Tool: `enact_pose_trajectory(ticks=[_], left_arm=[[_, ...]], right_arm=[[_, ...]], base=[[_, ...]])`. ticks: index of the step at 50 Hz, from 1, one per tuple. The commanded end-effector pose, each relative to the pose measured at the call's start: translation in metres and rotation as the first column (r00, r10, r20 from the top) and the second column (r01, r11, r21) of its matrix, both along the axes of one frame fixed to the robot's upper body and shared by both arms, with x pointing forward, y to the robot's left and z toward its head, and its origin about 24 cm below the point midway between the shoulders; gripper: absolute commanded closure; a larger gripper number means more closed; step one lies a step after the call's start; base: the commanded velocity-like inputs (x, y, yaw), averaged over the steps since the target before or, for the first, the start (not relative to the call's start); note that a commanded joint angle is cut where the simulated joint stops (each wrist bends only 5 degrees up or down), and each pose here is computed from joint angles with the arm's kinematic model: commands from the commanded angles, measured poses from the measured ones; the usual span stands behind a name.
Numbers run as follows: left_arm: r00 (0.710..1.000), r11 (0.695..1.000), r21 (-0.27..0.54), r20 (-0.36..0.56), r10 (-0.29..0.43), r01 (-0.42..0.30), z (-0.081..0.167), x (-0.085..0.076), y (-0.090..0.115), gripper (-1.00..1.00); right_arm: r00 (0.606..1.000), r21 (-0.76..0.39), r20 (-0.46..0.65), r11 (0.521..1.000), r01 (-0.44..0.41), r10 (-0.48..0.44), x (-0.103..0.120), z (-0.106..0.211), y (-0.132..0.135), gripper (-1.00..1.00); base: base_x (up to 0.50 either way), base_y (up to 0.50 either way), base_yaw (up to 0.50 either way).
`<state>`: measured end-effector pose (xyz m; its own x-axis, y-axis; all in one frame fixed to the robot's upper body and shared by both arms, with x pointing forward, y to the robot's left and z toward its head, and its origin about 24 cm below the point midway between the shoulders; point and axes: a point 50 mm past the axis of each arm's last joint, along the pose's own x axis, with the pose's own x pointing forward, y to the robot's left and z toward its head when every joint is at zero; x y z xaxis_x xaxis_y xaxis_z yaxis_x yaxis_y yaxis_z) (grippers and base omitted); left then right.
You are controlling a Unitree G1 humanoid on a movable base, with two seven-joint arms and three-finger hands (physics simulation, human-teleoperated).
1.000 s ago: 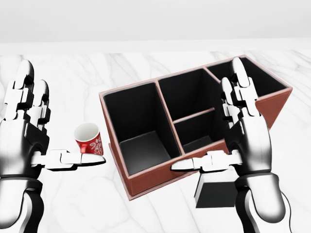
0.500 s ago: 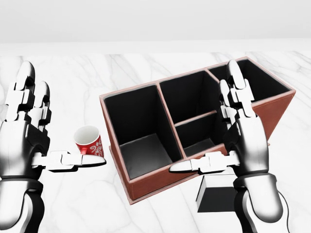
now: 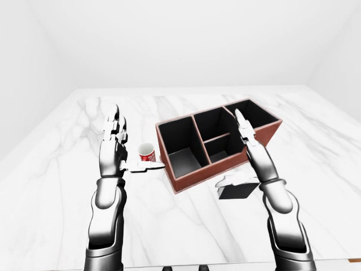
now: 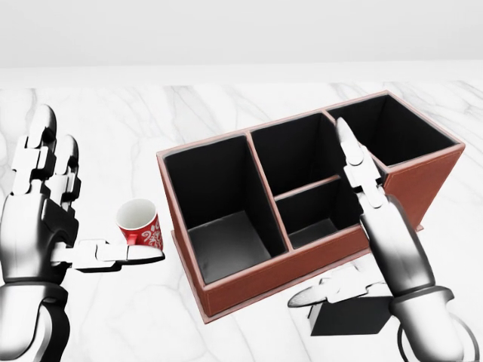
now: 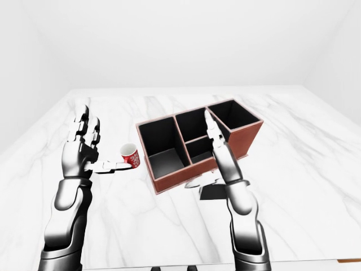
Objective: Pick up the book and place it in the left compartment of the caddy.
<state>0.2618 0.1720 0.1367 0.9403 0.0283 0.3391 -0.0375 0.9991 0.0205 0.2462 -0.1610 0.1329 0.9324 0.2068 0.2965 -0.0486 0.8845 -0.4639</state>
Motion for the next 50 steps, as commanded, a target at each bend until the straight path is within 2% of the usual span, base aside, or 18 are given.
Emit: enact_pose_trajectory(ticks=[1,2,6,9,15,19,25,33,43,50], left_arm=[[1.0,1.0,-0.003,-0.012,0.002,-0.002,-0.003,0.0,0.001,-1.0],[1.0,1.0,-0.003,-0.012,0.002,-0.002,-0.003,0.0,0.001,-1.0],[1.0,1.0,-0.003,-0.009,0.004,-0.004,-0.002,0.0,0.002,-1.0],[1.0,1.0,-0.003,0.002,0.008,-0.008,0.0,-0.001,0.003,-1.0],[1.0,1.0,-0.004,0.003,0.007,-0.007,0.001,-0.001,0.002,-1.0],[1.0,1.0,-0.005,0.007,0.011,-0.011,0.002,0.0,0.003,-1.0],[1.0,1.0,-0.006,0.008,0.014,-0.014,0.002,-0.001,0.003,-1.0],[1.0,1.0,-0.006,0.004,0.011,-0.011,0.001,-0.001,0.002,-1.0],[1.0,1.0,-0.005,-0.007,0.008,-0.008,-0.001,0.001,0.003,-1.0],[1.0,1.0,-0.006,-0.017,0.007,-0.007,-0.004,0.001,0.003,-1.0]], right_arm=[[0.997,-0.399,-0.013,0.915,0.068,-0.079,-0.01,-0.006,-0.018,-1.0],[0.995,-0.437,-0.015,0.896,0.083,-0.099,-0.009,-0.007,-0.02,-1.0],[0.995,-0.516,-0.045,0.855,0.051,-0.087,-0.009,-0.009,-0.014,-1.0],[0.995,-0.521,-0.055,0.853,0.038,-0.078,-0.01,-0.007,-0.013,-1.0],[0.986,-0.598,-0.112,0.801,0.033,-0.124,-0.013,-0.023,-0.015,-1.0],[0.984,-0.634,-0.1,0.772,0.053,-0.15,-0.009,-0.024,-0.016,-1.0],[0.975,-0.709,-0.09,0.7,0.08,-0.202,-0.003,-0.032,-0.019,-1.0],[0.962,-0.743,-0.093,0.661,0.104,-0.255,-0.001,-0.047,-0.026,-1.0],[0.955,-0.777,-0.106,0.623,0.093,-0.276,0.002,-0.062,-0.026,-1.0],[0.947,-0.816,-0.107,0.57,0.091,-0.304,0.004,-0.079,-0.03,-1.0]], base=[[0.0,0.0,0.0],[0.0,0.0,0.0],[0.0,0.0,0.0],[0.0,0.0,0.0],[0.0,0.0,0.0],[0.0,0.0,0.0],[0.0,0.0,0.0],[0.0,0.0,0.0],[0.0,0.0,0.0],[0.0,0.0,0.0]])
